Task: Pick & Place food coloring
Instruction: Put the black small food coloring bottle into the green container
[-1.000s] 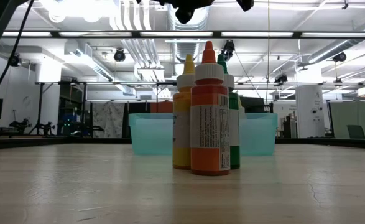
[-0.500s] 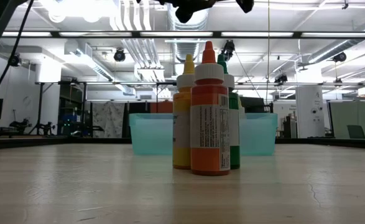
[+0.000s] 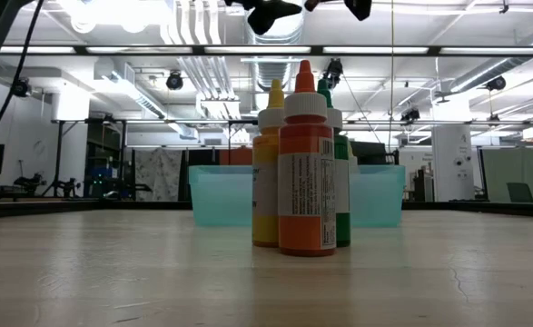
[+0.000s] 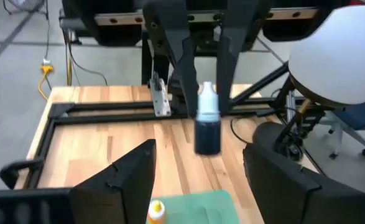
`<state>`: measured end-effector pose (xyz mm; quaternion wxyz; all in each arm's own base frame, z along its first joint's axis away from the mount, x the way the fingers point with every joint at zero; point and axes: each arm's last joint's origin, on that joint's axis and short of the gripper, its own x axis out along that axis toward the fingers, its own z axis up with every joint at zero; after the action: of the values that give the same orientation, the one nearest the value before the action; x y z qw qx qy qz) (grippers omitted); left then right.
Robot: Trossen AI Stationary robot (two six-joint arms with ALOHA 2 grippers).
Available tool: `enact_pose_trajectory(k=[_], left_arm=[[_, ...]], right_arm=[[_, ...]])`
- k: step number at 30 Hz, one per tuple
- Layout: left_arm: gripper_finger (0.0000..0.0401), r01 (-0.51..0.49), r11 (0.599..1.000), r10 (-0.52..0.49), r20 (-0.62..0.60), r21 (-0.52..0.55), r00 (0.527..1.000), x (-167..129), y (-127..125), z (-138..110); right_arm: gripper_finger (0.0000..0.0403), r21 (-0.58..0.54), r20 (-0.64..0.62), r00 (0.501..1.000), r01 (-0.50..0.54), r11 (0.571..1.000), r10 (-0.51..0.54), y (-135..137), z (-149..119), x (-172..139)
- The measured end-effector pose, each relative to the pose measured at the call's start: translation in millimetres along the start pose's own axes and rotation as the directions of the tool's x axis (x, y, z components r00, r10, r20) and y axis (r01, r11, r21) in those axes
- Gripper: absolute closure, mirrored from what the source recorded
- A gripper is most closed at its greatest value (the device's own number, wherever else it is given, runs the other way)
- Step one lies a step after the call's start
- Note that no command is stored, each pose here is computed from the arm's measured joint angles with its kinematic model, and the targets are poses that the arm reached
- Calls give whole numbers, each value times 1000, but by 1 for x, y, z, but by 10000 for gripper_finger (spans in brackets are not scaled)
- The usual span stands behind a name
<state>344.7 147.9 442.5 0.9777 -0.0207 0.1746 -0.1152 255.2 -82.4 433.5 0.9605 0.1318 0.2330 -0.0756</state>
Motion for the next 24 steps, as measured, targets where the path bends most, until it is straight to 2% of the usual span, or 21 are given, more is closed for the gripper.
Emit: enact_pose_trajectory(k=[4, 11, 24], left_arm=[[188, 3, 1000, -4, -40, -12, 999, -3, -1, -4], [188, -9, 1000, 9, -40, -15, 999, -7, 3, -5], [188, -34, 997, 31, -54, -64, 998, -10, 15, -15]], right_arm=[[349, -1, -37, 999, -14, 1000, 14, 5, -5, 2], [349, 2, -80, 996, -36, 999, 36, 12, -10, 13], [349, 34, -305, 951, -38, 999, 47, 4, -33, 78]])
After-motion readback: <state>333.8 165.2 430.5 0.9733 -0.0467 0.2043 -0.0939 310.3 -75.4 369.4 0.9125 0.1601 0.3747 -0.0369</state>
